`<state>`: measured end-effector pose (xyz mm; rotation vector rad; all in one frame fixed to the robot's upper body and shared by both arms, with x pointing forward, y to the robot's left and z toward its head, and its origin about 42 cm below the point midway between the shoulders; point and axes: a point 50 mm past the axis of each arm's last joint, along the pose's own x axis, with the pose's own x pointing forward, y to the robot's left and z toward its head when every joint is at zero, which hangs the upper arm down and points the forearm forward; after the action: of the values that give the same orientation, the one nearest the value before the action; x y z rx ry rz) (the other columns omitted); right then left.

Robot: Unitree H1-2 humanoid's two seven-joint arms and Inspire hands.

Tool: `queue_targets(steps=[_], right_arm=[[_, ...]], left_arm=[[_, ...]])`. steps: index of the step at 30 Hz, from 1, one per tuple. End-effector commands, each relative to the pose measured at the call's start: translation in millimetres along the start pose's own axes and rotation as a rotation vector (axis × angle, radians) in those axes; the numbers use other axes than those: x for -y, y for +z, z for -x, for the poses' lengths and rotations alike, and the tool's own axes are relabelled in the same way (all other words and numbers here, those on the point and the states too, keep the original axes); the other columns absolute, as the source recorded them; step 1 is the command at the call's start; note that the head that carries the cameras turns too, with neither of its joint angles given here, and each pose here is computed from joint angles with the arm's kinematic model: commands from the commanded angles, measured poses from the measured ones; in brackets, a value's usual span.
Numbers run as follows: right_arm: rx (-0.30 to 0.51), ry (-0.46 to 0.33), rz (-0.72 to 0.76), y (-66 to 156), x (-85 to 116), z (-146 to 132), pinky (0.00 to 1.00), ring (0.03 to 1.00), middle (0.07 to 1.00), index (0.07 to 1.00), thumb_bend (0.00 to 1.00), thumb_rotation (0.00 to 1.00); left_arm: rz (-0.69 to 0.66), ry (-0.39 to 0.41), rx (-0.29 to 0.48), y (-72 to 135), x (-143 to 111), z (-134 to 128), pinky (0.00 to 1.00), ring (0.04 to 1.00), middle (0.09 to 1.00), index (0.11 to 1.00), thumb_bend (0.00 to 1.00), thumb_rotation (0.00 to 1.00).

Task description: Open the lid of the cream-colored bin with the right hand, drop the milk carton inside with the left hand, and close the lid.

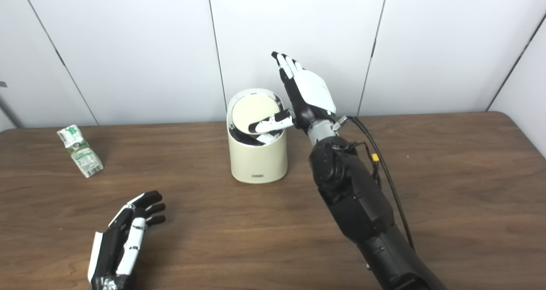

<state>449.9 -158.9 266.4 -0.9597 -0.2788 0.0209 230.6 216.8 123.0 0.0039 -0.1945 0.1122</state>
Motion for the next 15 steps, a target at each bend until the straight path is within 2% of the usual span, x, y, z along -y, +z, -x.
queue_targets(steps=[1, 6, 11, 15], right_arm=[[0.018, -0.025, 0.002, 3, 14, -3, 1.0, 1.0, 1.0, 0.999, 0.91, 0.59], [0.013, -0.014, -0.051, -1, 15, 3, 1.0, 1.0, 1.0, 1.0, 0.91, 0.81], [-0.006, -0.007, -0.137, -8, 18, 17, 1.0, 1.0, 1.0, 1.0, 0.93, 0.91], [-0.01, -0.011, -0.178, -13, 20, 36, 0.98, 1.0, 1.0, 1.0, 0.93, 0.94]], left_arm=[[0.01, -0.011, 0.06, 8, 2, -4, 0.69, 0.746, 0.773, 0.774, 0.23, 0.65], [0.014, -0.011, 0.059, 7, 1, -4, 0.69, 0.748, 0.775, 0.776, 0.23, 0.64], [0.023, -0.017, 0.054, 7, 2, -5, 0.68, 0.753, 0.782, 0.782, 0.24, 0.64], [0.026, -0.017, 0.056, 7, 2, -4, 0.67, 0.742, 0.775, 0.778, 0.23, 0.61]])
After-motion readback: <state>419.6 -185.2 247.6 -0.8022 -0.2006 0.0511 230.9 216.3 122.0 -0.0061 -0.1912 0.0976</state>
